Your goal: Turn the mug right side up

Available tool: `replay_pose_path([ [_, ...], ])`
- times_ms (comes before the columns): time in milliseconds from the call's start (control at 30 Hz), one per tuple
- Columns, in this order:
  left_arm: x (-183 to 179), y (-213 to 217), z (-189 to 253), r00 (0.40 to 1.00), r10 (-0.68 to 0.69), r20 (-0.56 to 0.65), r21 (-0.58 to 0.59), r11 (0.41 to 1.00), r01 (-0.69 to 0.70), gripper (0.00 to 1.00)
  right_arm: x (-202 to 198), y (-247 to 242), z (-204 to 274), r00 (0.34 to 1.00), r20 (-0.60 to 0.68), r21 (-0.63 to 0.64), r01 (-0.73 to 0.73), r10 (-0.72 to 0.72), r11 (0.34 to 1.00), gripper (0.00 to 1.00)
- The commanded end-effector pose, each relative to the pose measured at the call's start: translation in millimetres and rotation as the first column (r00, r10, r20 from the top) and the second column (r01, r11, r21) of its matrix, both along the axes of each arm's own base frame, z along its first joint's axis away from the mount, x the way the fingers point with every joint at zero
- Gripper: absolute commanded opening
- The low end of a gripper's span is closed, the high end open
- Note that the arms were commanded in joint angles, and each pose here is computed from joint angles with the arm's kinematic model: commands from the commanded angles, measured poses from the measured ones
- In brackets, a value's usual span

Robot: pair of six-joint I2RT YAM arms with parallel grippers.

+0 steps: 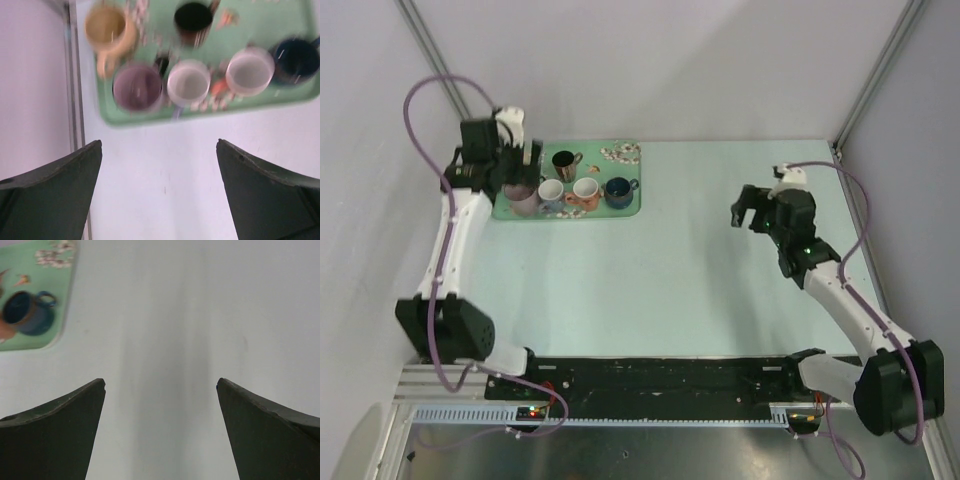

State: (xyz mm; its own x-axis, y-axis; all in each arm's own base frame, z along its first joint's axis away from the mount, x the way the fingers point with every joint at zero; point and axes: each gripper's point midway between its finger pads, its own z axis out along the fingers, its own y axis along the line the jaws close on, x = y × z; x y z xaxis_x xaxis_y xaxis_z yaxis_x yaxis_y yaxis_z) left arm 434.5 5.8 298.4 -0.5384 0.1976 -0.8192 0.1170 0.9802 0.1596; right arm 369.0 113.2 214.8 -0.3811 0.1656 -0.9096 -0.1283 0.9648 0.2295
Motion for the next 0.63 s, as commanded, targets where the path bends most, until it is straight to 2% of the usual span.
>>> replay_pose_path([
  [0, -53.3, 32.7, -33.8, 0.991, 0.134, 0.024, 0.053, 0.989, -0.135, 1.00, -3.8, -41.5, -1.5, 0.982, 0.064, 0.051, 0.175, -0.178, 0.983, 0.99],
  [133, -112.6, 29.6, -77.9, 0.995, 0.102, 0.003, 0.070, 0.992, -0.102, 1.00, -10.1, -73.1, -25.4, 0.937, 0.013, 0.023, 0.349, -0.350, 0.937, 0.99],
  [267, -159.2, 37.1, -142.7, 0.985, 0.147, -0.089, 0.108, 0.985, -0.138, 1.00, -14.9, -78.4, -56.2, 0.918, -0.067, -0.020, 0.391, -0.391, 0.920, 0.99],
  [433, -180.2, 52.2, -173.6, 0.959, 0.273, -0.073, 0.091, 0.959, -0.267, 1.00, -17.4, -76.3, -71.9, 0.917, -0.069, -0.035, 0.392, -0.393, 0.919, 0.98],
  [600, -177.0, 64.2, -170.6, 0.933, 0.361, -0.002, 0.066, 0.931, -0.360, 1.00, -21.5, -77.8, -66.2, 0.924, -0.031, -0.051, 0.380, -0.382, 0.924, 0.95],
])
